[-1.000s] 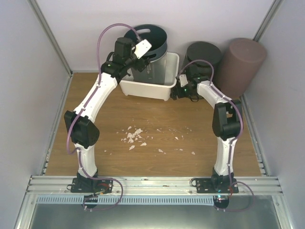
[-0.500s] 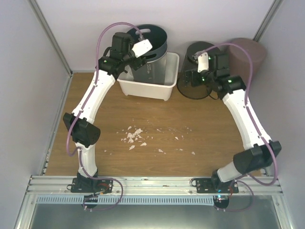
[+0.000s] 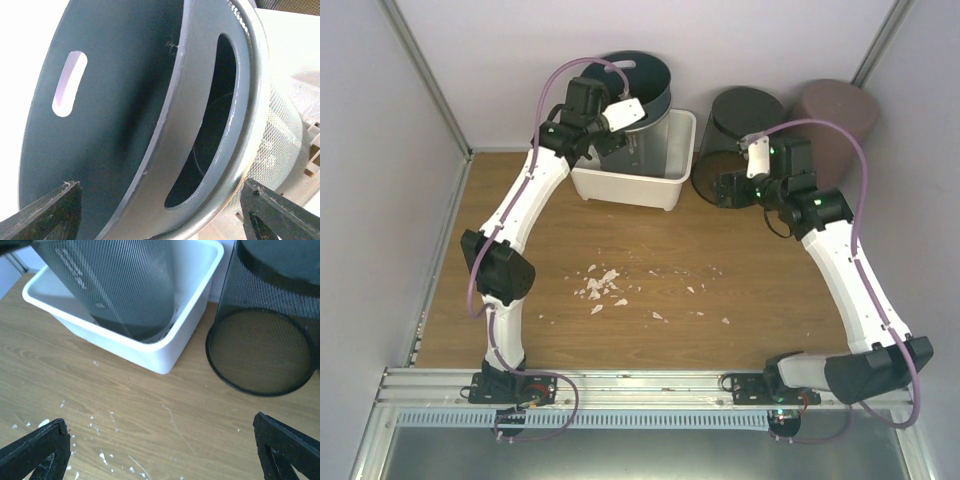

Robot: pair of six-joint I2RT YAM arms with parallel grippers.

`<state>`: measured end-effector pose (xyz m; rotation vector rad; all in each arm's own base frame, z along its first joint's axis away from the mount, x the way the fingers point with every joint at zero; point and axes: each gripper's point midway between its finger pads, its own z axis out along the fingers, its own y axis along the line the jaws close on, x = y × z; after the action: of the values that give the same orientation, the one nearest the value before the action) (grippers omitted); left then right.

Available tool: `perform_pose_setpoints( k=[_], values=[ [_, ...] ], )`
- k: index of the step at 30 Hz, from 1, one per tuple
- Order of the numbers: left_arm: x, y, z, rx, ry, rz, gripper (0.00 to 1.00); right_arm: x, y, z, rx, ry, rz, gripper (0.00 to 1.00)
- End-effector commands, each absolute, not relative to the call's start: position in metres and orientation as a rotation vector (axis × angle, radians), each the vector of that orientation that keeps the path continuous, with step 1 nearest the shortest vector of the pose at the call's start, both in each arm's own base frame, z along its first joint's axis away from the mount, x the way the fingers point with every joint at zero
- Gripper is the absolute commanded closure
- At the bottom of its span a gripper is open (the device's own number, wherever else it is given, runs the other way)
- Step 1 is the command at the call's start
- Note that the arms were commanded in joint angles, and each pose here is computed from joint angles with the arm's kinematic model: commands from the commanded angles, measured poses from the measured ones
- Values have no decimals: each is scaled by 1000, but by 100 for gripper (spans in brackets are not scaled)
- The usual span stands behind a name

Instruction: Turn the large container upside down

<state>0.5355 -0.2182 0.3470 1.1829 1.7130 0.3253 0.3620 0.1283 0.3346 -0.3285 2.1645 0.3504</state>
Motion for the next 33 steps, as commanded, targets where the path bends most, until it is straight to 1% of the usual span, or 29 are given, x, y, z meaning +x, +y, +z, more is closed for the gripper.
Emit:
perform_pose_setpoints(
  k=[1,5,15,33],
  values=[
    [527,-231,386,1084,1600,296,14,355,124,328,-302,2167,344,0],
    [525,-232,404,1023,1526,299,13,350,124,314,-295,2184,351,0],
    [528,-241,422,979,1457,326,14,344,125,294,-293,2207,373,0],
    [559,-253,386,1086,1438,509,14,338,123,270,-299,2228,369,0]
  ],
)
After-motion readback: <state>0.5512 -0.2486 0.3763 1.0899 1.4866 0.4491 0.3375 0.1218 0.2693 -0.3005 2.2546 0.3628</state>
